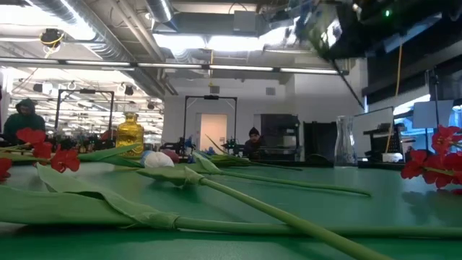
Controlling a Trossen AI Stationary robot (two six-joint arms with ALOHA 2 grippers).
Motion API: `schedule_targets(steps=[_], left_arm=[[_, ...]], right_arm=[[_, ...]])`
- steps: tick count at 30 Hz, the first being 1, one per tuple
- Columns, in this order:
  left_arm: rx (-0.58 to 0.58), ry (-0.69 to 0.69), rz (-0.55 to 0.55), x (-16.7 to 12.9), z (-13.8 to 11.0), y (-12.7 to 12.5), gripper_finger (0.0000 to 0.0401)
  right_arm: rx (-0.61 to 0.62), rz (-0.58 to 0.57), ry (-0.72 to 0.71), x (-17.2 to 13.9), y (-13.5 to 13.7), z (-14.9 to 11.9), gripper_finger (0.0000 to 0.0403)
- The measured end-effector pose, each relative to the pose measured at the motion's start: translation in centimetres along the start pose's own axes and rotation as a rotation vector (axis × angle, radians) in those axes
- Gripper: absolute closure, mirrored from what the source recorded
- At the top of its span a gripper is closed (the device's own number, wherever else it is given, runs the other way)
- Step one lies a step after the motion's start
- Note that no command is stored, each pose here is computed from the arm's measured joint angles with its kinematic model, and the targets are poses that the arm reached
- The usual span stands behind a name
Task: Sort flowers into vase by color
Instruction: Put the bottom light blue flowers into the transparent vase
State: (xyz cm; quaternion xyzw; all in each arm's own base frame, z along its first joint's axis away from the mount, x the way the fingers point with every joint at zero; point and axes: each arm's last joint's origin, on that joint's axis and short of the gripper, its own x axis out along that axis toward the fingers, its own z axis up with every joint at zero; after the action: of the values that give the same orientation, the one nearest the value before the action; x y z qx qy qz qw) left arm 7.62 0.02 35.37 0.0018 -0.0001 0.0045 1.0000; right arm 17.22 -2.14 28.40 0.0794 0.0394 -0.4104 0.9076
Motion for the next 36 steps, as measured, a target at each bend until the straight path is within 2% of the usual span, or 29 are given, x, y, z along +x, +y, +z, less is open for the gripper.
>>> schedule_targets(steps=[6, 10, 18, 23, 27, 32, 36], left_arm=[[0.0, 0.0, 0.0, 0.0, 0.0, 0.0, 0.0401], [0.0, 0.0, 0.0, 0.0, 0.0, 0.0, 0.0401], [0.0, 0.0, 0.0, 0.0, 0.0, 0.0, 0.0401], [0.0, 0.0, 0.0, 0.0, 0.0, 0.0, 0.0401], [0.0, 0.0, 0.001, 0.0, 0.0, 0.0, 0.0401], [0.0, 0.0, 0.0, 0.0, 0.0, 0.0, 0.0401], [0.0, 0.0, 0.0, 0.0, 0.0, 0.0, 0.0401]], right_arm=[[-0.063, -0.16, -0.211, -0.1, -0.8, 2.9, 0.0386], [-0.071, -0.168, -0.266, 1.1, -1.8, 3.7, 0.0386], [-0.135, -0.225, -0.253, 5.0, -5.7, 3.8, 0.039], [-0.129, -0.253, -0.223, 6.9, -9.1, 3.6, 0.0385], [-0.092, -0.225, -0.196, 7.9, -11.1, 3.3, 0.039], [-0.089, -0.221, -0.169, 8.9, -12.0, 2.3, 0.039], [-0.085, -0.224, -0.221, 8.8, -12.4, 0.3, 0.039]])
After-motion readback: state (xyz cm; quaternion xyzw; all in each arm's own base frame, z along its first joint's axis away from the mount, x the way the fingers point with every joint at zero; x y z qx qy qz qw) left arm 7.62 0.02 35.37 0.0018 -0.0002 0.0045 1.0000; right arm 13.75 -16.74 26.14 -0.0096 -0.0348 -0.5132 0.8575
